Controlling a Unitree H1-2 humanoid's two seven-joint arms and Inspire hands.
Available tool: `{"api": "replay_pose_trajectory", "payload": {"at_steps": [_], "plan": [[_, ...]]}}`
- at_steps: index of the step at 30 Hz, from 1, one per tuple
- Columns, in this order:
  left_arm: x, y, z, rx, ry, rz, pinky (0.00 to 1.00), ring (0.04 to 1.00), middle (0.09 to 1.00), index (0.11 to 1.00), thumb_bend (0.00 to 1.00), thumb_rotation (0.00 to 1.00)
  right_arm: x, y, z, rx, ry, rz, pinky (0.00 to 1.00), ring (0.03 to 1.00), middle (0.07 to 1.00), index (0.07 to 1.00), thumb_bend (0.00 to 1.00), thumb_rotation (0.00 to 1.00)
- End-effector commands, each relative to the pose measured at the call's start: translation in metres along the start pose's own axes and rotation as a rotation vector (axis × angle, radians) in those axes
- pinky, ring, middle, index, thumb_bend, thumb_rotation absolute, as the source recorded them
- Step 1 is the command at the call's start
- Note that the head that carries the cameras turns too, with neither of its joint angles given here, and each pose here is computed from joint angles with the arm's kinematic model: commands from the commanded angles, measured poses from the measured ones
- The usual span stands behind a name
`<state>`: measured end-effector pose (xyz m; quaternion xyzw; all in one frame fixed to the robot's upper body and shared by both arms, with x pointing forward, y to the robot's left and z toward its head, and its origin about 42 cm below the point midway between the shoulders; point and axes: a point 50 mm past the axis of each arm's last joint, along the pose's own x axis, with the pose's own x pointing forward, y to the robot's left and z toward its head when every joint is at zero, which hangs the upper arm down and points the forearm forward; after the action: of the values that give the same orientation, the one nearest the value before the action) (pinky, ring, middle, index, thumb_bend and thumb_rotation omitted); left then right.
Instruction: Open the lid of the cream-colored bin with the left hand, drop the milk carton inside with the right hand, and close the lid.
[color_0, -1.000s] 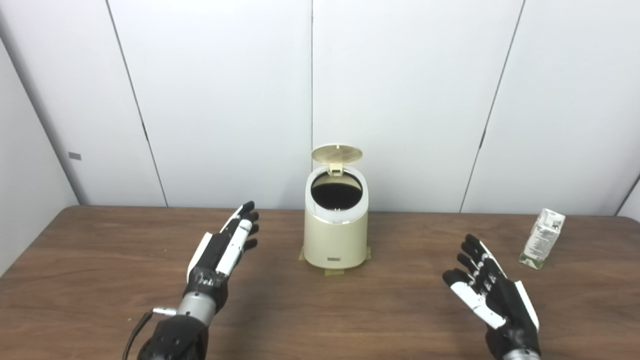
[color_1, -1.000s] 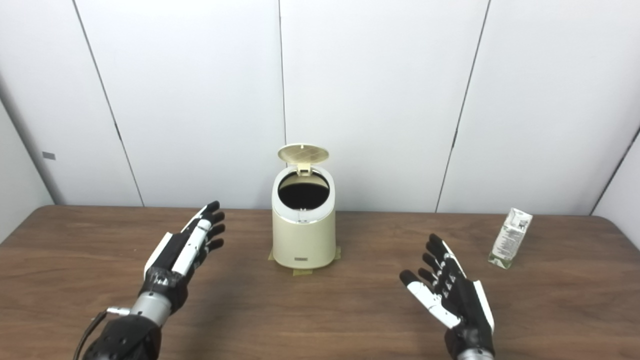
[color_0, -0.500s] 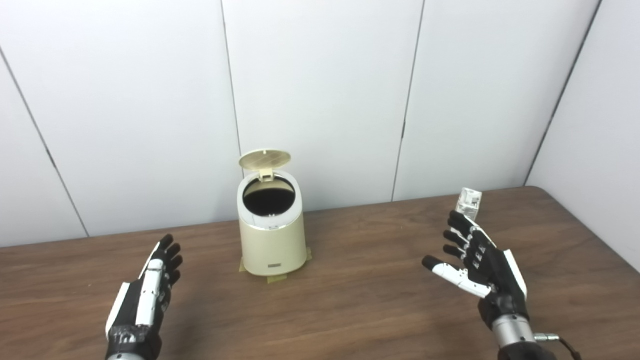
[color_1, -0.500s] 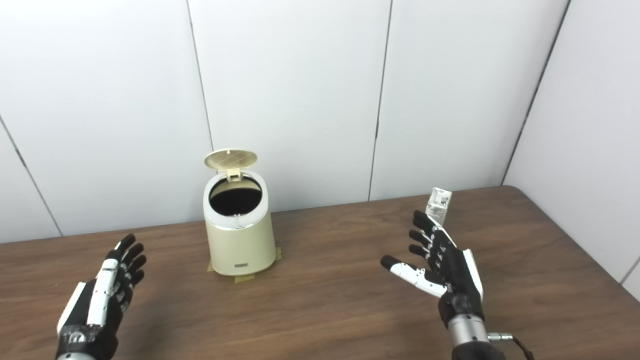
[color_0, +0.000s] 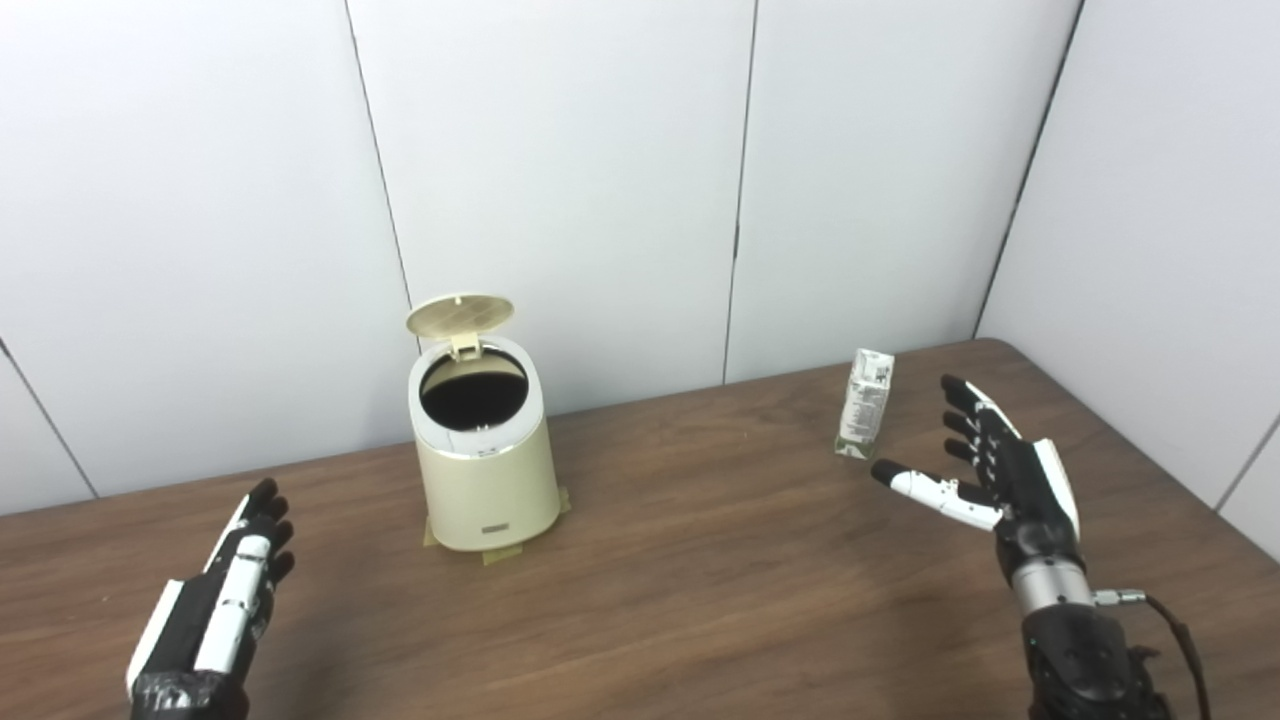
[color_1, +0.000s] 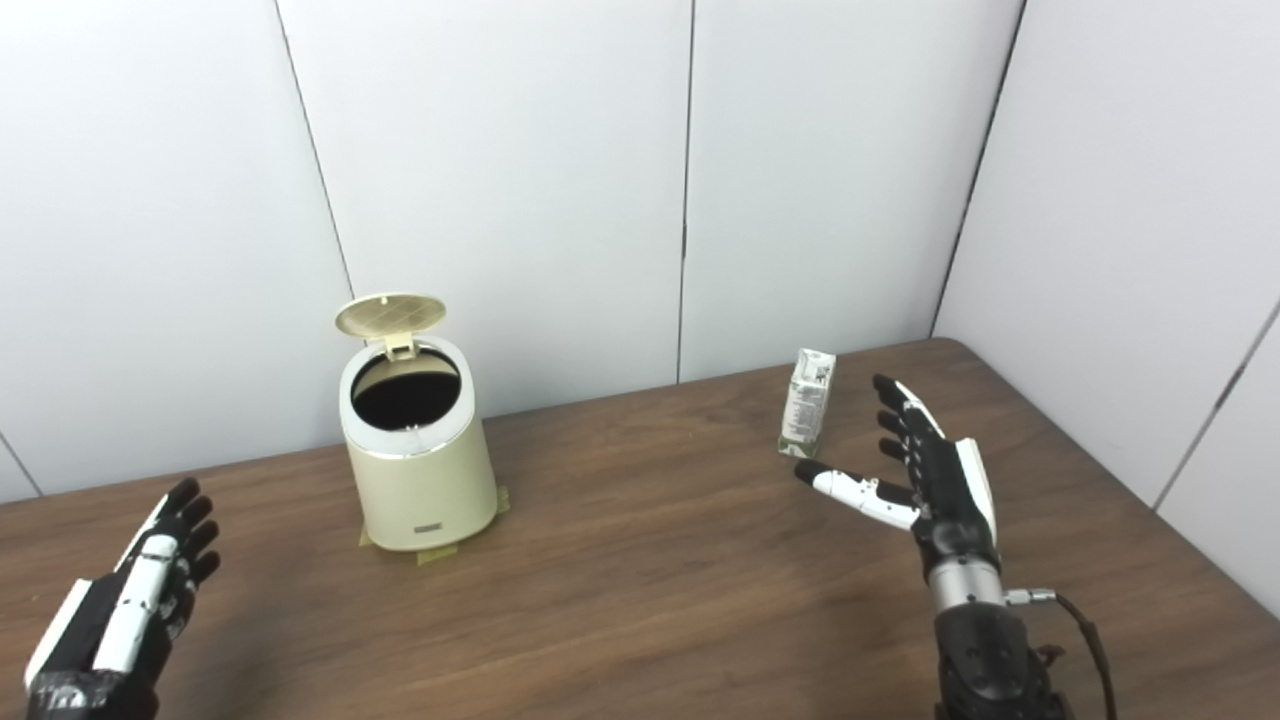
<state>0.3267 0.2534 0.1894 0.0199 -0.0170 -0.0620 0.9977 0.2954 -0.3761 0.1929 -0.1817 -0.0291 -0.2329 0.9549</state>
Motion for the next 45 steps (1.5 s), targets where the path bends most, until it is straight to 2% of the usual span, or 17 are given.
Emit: {"api": "replay_pose_trajectory", "payload": {"at_steps": [1,7,9,12,14,18,19,21,24,27,28,29,30,31,38,42,45], "plan": [[0.01,0.0,0.02,0.01,-0.08,-0.023,1.0,1.0,0.995,1.0,0.31,0.92,0.022,-0.011,0.02,-0.056,-0.067,-0.032,0.76,0.914,0.944,0.907,0.91,0.25],[0.008,0.003,0.025,0.031,-0.089,-0.044,1.0,1.0,1.0,1.0,0.28,1.0,0.058,-0.012,0.021,-0.193,-0.023,-0.035,0.8,0.89,0.913,0.924,0.94,0.26],[0.007,0.003,0.027,0.041,-0.09,-0.049,1.0,1.0,1.0,1.0,0.28,1.0,0.068,-0.011,0.023,-0.195,-0.019,-0.036,0.7,0.836,0.916,0.921,0.93,0.21],[0.004,0.003,0.03,0.055,-0.083,-0.048,1.0,0.999,0.999,1.0,0.27,1.0,0.084,-0.008,0.023,-0.148,-0.015,-0.037,0.55,0.673,0.936,0.925,0.89,0.1],[0.003,0.004,0.032,0.047,-0.08,-0.043,1.0,1.0,0.999,1.0,0.26,1.0,0.095,-0.007,0.022,-0.161,-0.006,-0.039,0.51,0.644,0.929,0.923,0.88,0.1],[0.003,0.005,0.036,0.022,-0.086,-0.03,1.0,0.992,0.987,0.985,0.25,1.0,0.11,-0.001,0.023,-0.167,0.008,-0.032,0.46,0.678,0.919,0.919,0.87,0.11],[0.003,0.006,0.036,0.023,-0.088,-0.031,1.0,0.988,0.981,0.974,0.28,1.0,0.114,0.0,0.024,-0.165,0.019,-0.028,0.49,0.756,0.923,0.917,0.87,0.1],[0.003,0.006,0.037,0.024,-0.09,-0.033,1.0,0.983,0.976,0.968,0.3,1.0,0.121,0.002,0.024,-0.162,0.036,-0.026,0.51,0.804,0.929,0.917,0.87,0.1],[0.003,0.005,0.038,0.02,-0.091,-0.039,1.0,0.986,0.978,0.972,0.31,1.0,0.13,0.007,0.025,-0.159,0.058,-0.021,0.54,0.822,0.926,0.901,0.87,0.07],[0.002,0.004,0.038,0.027,-0.083,-0.038,1.0,0.986,0.979,0.971,0.31,1.0,0.136,0.012,0.027,-0.17,0.065,-0.013,0.51,0.803,0.921,0.896,0.88,0.08],[0.001,0.004,0.039,0.031,-0.081,-0.038,1.0,0.983,0.975,0.969,0.32,1.0,0.138,0.013,0.026,-0.18,0.064,-0.01,0.65,0.842,0.914,0.892,0.88,0.08],[0.001,0.003,0.039,0.031,-0.08,-0.038,1.0,0.98,0.973,0.967,0.31,1.0,0.14,0.015,0.026,-0.189,0.06,-0.009,0.73,0.863,0.91,0.889,0.88,0.08],[0.0,0.003,0.039,0.029,-0.078,-0.037,1.0,0.982,0.975,0.968,0.31,1.0,0.143,0.016,0.025,-0.197,0.057,-0.007,0.81,0.881,0.905,0.885,0.87,0.08],[0.0,0.002,0.04,0.029,-0.077,-0.036,1.0,0.98,0.973,0.967,0.3,1.0,0.144,0.017,0.025,-0.202,0.054,-0.006,0.83,0.887,0.902,0.88,0.87,0.08],[-0.003,0.004,0.042,0.043,-0.077,-0.041,1.0,0.982,0.978,0.972,0.3,1.0,0.144,0.028,0.026,-0.184,0.067,0.0,0.82,0.882,0.898,0.867,0.85,0.08],[-0.002,0.003,0.042,0.036,-0.078,-0.044,1.0,0.985,0.98,0.976,0.3,1.0,0.142,0.035,0.023,-0.181,0.057,-0.012,0.76,0.835,0.853,0.837,0.85,0.09],[-0.002,0.002,0.042,0.032,-0.078,-0.042,1.0,0.981,0.98,0.976,0.3,1.0,0.143,0.038,0.017,-0.186,0.047,-0.044,0.66,0.747,0.792,0.792,0.85,0.07]]}}
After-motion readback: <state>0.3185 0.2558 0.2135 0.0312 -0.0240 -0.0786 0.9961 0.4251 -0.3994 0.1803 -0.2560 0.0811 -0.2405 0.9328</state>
